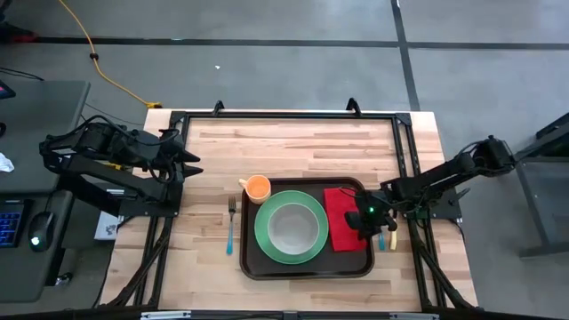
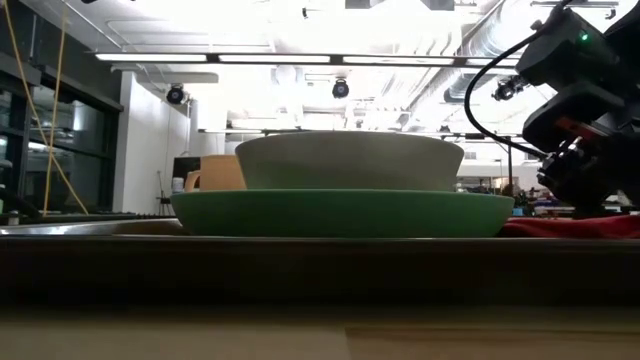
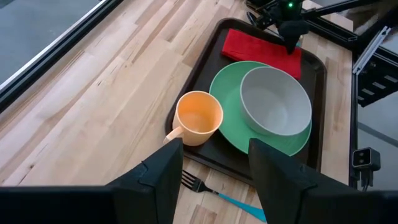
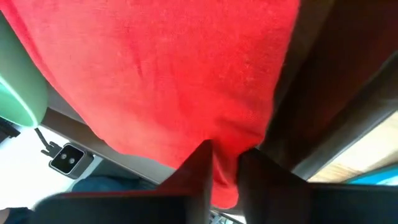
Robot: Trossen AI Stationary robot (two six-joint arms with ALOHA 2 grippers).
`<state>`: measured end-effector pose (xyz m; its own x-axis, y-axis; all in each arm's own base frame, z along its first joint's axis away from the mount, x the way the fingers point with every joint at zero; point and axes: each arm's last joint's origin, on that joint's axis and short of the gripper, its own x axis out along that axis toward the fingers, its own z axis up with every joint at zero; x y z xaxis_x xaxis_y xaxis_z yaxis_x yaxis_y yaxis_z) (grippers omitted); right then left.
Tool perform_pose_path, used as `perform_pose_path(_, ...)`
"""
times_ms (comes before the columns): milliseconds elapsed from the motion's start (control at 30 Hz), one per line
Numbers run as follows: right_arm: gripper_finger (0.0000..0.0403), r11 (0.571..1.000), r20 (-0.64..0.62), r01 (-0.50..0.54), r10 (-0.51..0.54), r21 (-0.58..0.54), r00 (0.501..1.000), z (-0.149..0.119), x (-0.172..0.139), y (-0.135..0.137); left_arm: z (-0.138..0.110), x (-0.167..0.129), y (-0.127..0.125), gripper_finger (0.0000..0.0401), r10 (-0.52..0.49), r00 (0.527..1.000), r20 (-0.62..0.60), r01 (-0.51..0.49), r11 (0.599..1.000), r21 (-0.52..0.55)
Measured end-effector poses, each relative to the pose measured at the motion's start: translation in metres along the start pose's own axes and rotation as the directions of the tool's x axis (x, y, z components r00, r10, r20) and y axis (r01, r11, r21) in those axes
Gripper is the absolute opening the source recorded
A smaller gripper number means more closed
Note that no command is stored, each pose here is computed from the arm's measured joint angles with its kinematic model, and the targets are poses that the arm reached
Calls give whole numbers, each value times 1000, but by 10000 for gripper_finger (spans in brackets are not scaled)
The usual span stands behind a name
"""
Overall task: Set up tray
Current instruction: Put the red table napkin beside the plate on the brown serving tray
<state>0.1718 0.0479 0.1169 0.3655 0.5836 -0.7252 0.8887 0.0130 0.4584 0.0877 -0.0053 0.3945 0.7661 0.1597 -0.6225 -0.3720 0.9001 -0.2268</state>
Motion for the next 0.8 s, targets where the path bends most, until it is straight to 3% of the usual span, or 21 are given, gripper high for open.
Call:
perform_pose_path(333,151,1000,-7,0,0,4,1000,0,0,1,0,0,0,211,1,1000,0,-1,1000,0)
perform_pose_path(800,165,999,-163,18,-13,30,987,0,-3,1,0,0,0,211,0,1000,0,0,1000,0)
